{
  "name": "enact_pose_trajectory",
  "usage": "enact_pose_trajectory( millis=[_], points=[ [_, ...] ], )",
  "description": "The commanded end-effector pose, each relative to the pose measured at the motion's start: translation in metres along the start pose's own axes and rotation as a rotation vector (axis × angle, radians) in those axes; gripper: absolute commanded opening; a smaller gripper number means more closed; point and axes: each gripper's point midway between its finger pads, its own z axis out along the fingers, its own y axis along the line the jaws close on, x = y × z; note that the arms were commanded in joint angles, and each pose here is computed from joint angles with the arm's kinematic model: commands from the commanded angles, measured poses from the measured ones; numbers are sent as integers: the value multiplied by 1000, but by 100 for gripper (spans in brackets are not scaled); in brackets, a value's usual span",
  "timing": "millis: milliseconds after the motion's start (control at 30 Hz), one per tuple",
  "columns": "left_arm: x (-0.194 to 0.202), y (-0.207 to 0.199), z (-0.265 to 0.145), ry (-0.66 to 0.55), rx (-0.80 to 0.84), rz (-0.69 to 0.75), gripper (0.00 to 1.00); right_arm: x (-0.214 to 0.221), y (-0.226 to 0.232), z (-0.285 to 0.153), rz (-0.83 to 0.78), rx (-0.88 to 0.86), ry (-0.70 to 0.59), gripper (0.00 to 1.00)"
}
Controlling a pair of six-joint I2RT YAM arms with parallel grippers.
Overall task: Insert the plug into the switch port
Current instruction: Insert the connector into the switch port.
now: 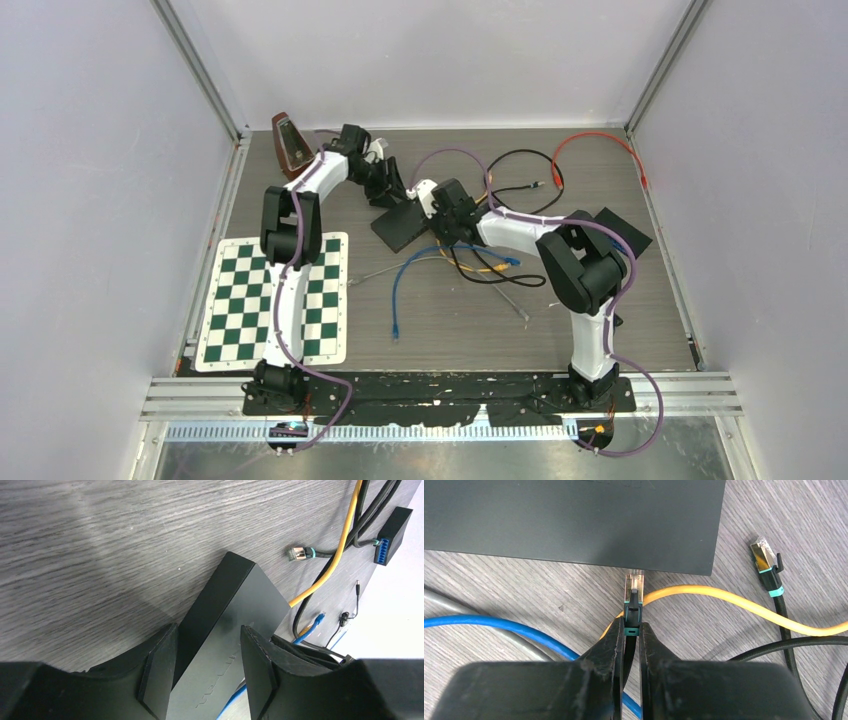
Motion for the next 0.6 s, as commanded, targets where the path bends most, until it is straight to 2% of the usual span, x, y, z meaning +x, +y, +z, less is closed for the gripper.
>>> enact_pose_trajectory(
  millis=[0,567],
  points=[
    [2,-12,-17,3,0,57,51,-51,-12,2,28,85,-171,5],
    [4,-7,-12,30,-6,62,51,-40,-10,4,118,153,-204,5]
  ],
)
